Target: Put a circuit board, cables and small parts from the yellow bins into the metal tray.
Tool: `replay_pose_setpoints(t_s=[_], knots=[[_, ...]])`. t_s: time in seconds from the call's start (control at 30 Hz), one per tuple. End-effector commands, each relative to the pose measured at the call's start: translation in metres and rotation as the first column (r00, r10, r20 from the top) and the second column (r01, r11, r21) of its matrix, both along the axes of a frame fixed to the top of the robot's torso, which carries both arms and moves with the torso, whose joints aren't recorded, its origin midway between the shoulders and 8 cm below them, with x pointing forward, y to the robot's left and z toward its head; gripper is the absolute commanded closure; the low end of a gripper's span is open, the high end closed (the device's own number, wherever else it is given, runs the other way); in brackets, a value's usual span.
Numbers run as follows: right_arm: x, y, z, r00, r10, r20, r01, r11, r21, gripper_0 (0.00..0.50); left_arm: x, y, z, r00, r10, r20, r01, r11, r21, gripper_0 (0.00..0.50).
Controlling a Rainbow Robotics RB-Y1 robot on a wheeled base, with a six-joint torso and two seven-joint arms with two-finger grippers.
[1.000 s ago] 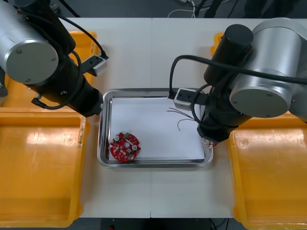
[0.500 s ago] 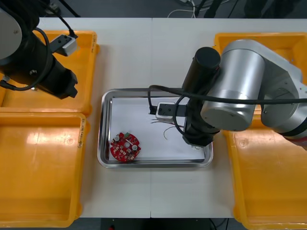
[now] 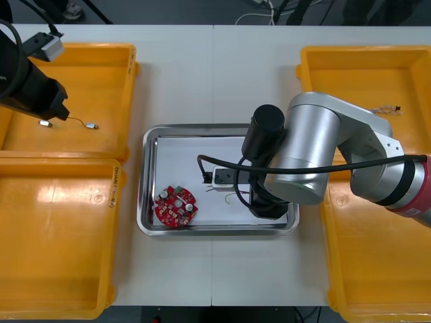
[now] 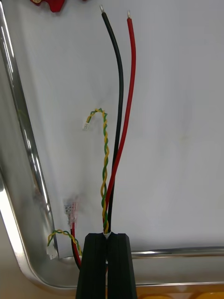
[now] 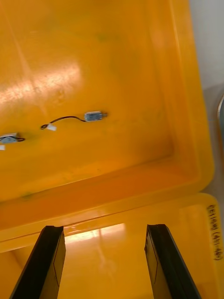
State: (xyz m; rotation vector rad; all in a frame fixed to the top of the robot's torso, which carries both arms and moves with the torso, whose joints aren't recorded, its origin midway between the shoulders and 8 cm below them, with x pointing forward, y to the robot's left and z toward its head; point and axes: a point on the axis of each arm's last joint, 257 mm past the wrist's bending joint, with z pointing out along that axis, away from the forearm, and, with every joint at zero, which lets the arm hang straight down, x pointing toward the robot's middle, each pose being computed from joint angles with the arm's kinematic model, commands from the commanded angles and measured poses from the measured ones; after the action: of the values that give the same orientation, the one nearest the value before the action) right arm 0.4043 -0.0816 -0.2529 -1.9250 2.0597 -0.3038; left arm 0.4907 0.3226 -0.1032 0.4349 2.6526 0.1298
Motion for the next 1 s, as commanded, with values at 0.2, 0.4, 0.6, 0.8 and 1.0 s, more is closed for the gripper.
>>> replay_pose_setpoints(t_s=[0.2,0.4,0.6,0.8,1.0], knots=[[0.01,0.018,-0.002,0.994,0.102,0.042,-0.102,0.995,-0.015,0.5,0.018,0.066,0.051,0.997,-0.001,0.077,-0.005,0.998,0.07,0.0],[0.013,0.016,-0.007,0.99,0.129,0.055,-0.127,0.991,-0.041,0.5,0.03,0.092,0.053,0.995,0.063,0.083,-0.07,0.995,0.075,0.0],[0.014,0.015,-0.009,0.988,0.14,0.057,-0.137,0.989,-0.057,0.5,0.045,0.109,0.05,0.989,0.092,0.118,-0.101,0.992,0.071,0.0],[0.015,0.015,-0.009,0.988,0.143,0.062,-0.139,0.988,-0.06,0.5,0.056,0.121,0.044,0.985,0.105,0.139,-0.114,0.992,0.06,0.0],[0.016,0.018,-0.008,0.988,0.14,0.07,-0.136,0.989,-0.057,0.307,0.062,0.129,0.04,0.983,0.107,0.147,-0.117,0.991,0.059,0.0]])
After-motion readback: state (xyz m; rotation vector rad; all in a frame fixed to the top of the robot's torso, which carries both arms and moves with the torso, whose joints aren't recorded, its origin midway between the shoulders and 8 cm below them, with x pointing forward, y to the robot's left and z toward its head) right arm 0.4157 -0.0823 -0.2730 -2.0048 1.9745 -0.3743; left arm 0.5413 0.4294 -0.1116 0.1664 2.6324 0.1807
